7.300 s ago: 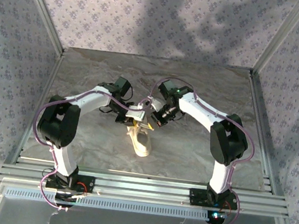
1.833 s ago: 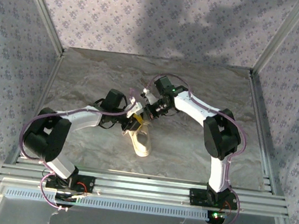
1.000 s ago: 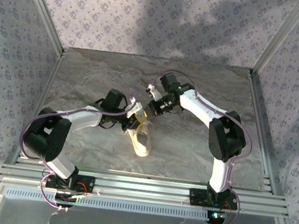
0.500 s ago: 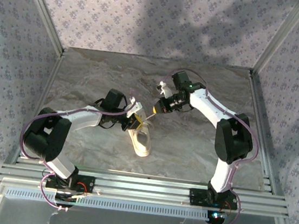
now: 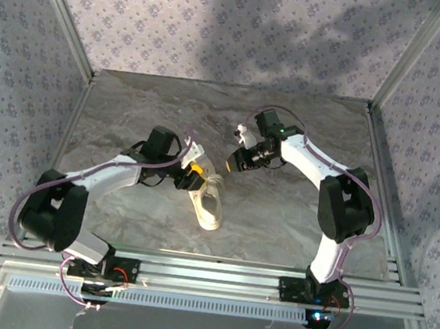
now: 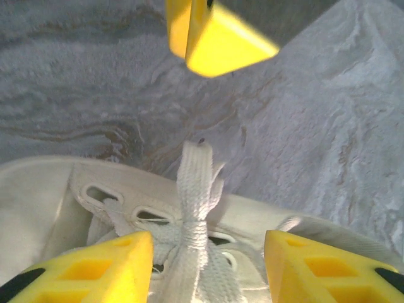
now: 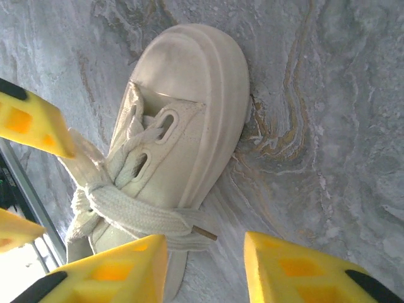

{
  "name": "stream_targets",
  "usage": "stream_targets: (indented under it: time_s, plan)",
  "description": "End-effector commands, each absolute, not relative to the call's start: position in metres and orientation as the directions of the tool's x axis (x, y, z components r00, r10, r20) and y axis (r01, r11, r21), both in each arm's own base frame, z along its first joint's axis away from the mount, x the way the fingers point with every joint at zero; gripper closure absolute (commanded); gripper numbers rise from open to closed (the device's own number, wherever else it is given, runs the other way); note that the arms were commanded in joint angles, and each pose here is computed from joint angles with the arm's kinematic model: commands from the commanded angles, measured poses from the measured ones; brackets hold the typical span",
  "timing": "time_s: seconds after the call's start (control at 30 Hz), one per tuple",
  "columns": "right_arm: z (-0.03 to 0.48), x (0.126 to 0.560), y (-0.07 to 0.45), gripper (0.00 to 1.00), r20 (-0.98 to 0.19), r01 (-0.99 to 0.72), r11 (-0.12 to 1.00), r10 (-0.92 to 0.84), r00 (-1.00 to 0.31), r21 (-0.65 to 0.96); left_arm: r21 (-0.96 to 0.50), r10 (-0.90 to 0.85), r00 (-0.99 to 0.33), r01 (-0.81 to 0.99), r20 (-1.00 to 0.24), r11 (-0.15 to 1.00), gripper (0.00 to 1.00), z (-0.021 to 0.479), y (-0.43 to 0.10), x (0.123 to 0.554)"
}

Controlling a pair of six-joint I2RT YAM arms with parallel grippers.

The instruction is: Tie the shoes

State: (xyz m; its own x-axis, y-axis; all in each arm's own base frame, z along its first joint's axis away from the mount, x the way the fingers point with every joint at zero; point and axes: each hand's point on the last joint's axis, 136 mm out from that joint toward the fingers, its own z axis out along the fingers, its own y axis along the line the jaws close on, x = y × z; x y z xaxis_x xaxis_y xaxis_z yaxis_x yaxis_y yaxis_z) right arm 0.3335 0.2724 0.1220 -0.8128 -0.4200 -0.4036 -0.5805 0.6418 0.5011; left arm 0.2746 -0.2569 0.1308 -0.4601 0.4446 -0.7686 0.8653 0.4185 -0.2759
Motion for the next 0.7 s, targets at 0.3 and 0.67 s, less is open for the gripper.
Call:
stream_targets:
  time_s: [0.3,0.67]
  plan:
    - [0.153,0.296,0.309,0.56,-0.533,-0.892,0.353,-0.716,-0.451,0.282,-0.378,0.283,-0.588,0.749,-0.758,0.544,0.55,0.139,-0.216,0.242]
    - [0.111,0.280,0.350,0.55,-0.439,-0.926,0.211,-0.832,-0.339,0.314,-0.397,0.294,-0.605,0.745,-0.740,0.536,0.58,0.101,-0.234,0.234]
